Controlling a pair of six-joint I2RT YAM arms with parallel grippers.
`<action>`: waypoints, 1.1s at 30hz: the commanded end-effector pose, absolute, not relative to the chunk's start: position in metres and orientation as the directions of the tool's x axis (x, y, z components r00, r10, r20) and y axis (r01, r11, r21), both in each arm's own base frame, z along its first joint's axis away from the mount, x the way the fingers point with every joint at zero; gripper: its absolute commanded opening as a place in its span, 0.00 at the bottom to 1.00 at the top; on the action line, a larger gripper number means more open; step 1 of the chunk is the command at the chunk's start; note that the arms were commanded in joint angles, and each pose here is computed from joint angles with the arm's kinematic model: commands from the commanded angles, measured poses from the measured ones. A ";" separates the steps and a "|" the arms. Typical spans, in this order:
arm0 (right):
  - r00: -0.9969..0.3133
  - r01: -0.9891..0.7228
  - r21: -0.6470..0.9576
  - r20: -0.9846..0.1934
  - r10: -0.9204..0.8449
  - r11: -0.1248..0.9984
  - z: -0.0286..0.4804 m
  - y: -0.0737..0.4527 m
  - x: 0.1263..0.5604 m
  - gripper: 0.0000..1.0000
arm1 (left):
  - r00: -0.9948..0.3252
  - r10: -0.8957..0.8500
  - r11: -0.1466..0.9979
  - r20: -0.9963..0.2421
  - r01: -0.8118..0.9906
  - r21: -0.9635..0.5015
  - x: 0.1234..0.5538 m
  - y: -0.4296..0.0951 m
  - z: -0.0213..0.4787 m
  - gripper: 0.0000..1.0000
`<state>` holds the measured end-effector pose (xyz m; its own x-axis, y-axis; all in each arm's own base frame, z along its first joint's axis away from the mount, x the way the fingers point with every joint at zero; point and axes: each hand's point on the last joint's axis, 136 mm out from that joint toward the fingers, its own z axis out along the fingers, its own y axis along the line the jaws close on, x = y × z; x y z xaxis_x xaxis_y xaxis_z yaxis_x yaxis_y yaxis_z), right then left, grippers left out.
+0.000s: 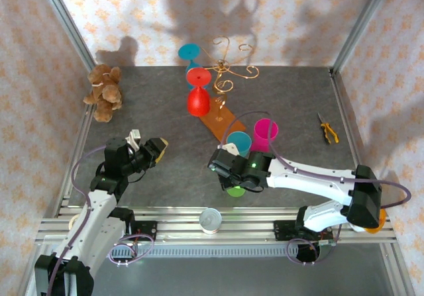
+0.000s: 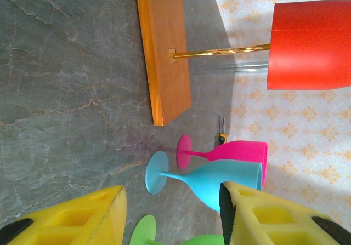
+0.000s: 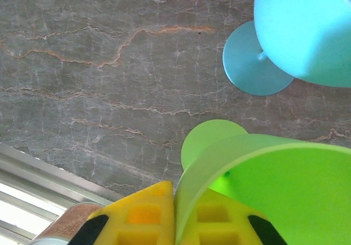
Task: Take the wine glass off the wine glass rack
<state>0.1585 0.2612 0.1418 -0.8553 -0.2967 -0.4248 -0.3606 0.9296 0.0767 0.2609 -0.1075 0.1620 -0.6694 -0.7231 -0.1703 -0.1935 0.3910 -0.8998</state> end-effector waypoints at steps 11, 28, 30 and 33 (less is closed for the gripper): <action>-0.831 -0.344 0.035 -0.477 -0.287 0.938 0.160 0.261 0.174 0.26 | -0.652 -0.723 0.407 -0.228 -0.135 -0.904 0.268 -0.105 0.175 0.47; -0.738 -0.361 0.070 -0.631 -0.239 0.930 0.246 0.257 0.190 0.34 | -0.647 -0.709 0.427 -0.280 -0.077 -0.901 0.272 -0.106 0.208 0.47; -0.731 -0.363 0.101 -0.648 -0.215 0.926 0.259 0.257 0.192 0.35 | -0.640 -0.711 0.426 -0.292 -0.062 -0.902 0.274 -0.106 0.218 0.47; -0.730 -0.361 0.157 -0.661 -0.174 0.919 0.277 0.254 0.197 0.35 | -0.632 -0.710 0.430 -0.311 -0.038 -0.902 0.277 -0.105 0.237 0.47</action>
